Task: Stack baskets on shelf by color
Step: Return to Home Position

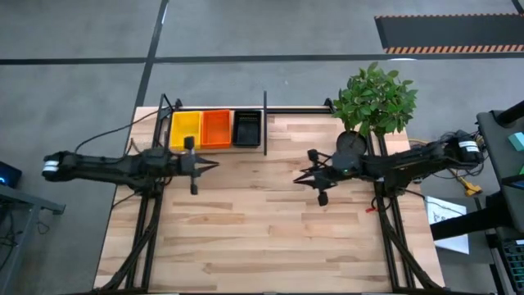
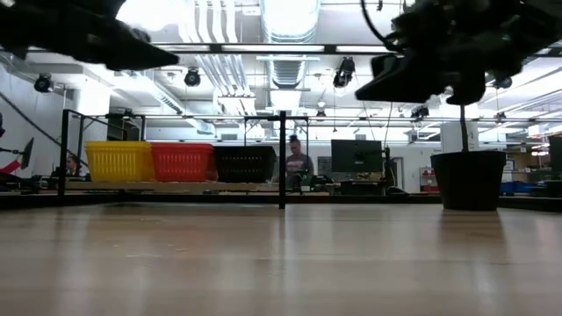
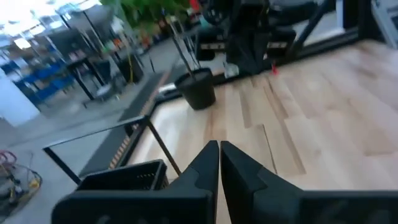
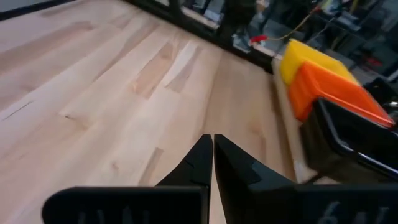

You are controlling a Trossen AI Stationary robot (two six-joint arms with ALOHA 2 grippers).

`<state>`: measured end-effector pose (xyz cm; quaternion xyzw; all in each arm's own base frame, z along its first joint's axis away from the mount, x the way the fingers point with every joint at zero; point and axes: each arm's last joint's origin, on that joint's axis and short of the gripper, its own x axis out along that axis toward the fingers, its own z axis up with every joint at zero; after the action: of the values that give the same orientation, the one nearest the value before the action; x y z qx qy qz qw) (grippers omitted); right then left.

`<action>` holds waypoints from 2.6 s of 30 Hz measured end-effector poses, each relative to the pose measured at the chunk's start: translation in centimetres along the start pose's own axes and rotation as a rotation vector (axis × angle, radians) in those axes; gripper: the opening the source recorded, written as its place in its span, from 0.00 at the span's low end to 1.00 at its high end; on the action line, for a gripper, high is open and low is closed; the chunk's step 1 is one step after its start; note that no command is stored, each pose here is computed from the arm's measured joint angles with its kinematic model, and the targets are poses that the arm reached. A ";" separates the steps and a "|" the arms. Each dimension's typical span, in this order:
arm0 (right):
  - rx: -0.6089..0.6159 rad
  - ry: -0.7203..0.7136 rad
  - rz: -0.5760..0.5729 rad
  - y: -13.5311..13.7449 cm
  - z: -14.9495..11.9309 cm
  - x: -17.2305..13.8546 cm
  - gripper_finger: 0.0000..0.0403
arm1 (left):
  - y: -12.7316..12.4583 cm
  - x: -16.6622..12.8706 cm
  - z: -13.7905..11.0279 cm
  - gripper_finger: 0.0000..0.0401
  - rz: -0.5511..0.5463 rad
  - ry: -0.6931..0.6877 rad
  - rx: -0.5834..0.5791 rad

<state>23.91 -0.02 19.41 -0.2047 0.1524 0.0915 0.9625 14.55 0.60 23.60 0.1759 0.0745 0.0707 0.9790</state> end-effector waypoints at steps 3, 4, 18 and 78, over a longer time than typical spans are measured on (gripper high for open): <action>0.007 -0.018 -0.026 0.2 -0.7 -1.4 0.02 | -0.3 -1.3 -1.3 0.00 0.018 -0.050 -0.009; 0.006 -0.024 -0.031 0.3 -0.8 -1.9 0.02 | -0.3 -1.6 -1.6 0.00 0.026 -0.072 -0.013; -0.045 -0.201 -0.176 1.8 -2.8 -8.0 0.02 | -1.0 -4.2 -4.8 0.00 0.103 -0.291 -0.057; 0.525 -0.421 -0.241 3.6 -5.3 -12.8 0.02 | -1.7 -2.9 -6.0 0.00 0.058 -0.172 -0.106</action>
<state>9.68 -0.54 17.71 0.0562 -0.0564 -0.0250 0.9965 10.85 0.57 17.78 0.1312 -0.0186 0.0873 0.9873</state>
